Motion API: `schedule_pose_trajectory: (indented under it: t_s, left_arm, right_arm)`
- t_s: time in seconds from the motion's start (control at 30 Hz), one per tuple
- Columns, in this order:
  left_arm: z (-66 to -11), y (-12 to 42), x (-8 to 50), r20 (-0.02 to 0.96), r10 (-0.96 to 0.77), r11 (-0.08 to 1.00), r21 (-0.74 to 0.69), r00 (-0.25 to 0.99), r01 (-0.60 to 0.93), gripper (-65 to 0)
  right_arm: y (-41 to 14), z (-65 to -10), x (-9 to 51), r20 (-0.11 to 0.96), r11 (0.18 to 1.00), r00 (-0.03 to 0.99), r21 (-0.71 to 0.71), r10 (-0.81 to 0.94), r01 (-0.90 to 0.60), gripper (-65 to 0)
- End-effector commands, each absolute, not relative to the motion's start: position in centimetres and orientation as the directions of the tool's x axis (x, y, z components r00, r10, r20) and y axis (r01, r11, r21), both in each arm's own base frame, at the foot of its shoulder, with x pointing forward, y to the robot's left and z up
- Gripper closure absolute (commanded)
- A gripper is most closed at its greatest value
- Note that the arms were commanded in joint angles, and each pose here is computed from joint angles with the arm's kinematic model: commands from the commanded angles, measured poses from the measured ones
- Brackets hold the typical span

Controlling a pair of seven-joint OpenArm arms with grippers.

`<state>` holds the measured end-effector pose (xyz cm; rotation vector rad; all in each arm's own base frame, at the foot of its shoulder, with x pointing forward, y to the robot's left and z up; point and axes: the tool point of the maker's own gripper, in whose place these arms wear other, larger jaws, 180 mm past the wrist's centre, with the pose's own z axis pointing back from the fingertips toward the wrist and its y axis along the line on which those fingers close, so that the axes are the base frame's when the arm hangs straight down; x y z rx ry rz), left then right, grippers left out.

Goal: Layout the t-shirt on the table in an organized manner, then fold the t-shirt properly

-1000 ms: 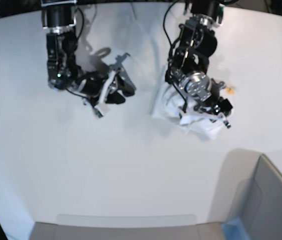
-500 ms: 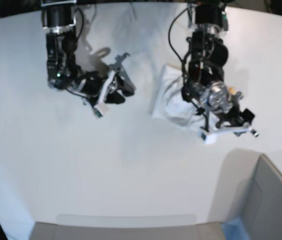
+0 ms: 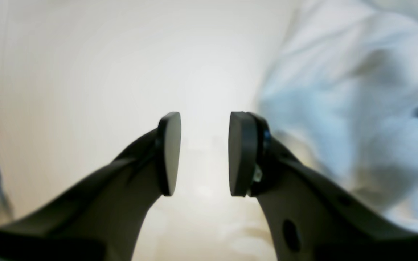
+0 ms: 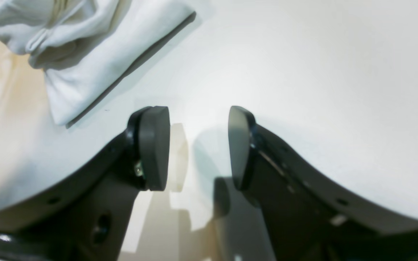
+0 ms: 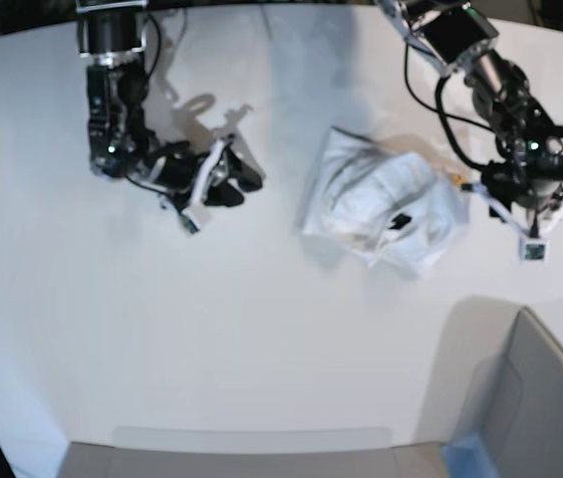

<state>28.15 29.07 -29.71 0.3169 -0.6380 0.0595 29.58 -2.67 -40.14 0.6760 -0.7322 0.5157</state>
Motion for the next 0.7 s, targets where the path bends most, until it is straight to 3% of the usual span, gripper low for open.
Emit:
schedule_pose_trajectory:
  t_s: [0.0, 0.17, 0.3, 0.5, 0.67]
  left_arm:
    - [-28.6, 29.9, 28.3, 0.629, -0.017, 0.945, 0.263, 0.778, -0.192, -22.7]
    - [-28.3, 30.1, 28.4, 0.640, -0.011, 0.945, 0.259, 0.768, -0.202, -22.9]
    - [-29.5, 27.8, 28.5, 0.611, -0.069, 0.959, 0.258, 0.788, -0.117, -22.9]
    - [-30.1, 22.7, 29.7, 0.662, -0.098, 0.992, 0.122, 0.743, 0.022, -22.9]
    - [-29.7, 20.4, 30.5, 0.678, -0.148, 0.989, 0.106, 0.720, 0.103, -22.9]
  right_arm:
    - [-3.3, -41.0, 29.0, 0.719, 0.677, 0.645, 0.341, 0.259, -0.652, -26.9]
    - [-3.3, -41.0, 29.0, 0.718, 0.677, 0.645, 0.340, 0.261, -0.653, -26.9]
    - [-3.4, -40.9, 29.1, 0.721, 0.678, 0.642, 0.336, 0.262, -0.654, -26.9]
    - [-3.4, -40.8, 29.2, 0.722, 0.678, 0.640, 0.335, 0.262, -0.655, -26.9]
    - [-3.5, -40.9, 29.1, 0.720, 0.679, 0.642, 0.334, 0.265, -0.654, -26.9]
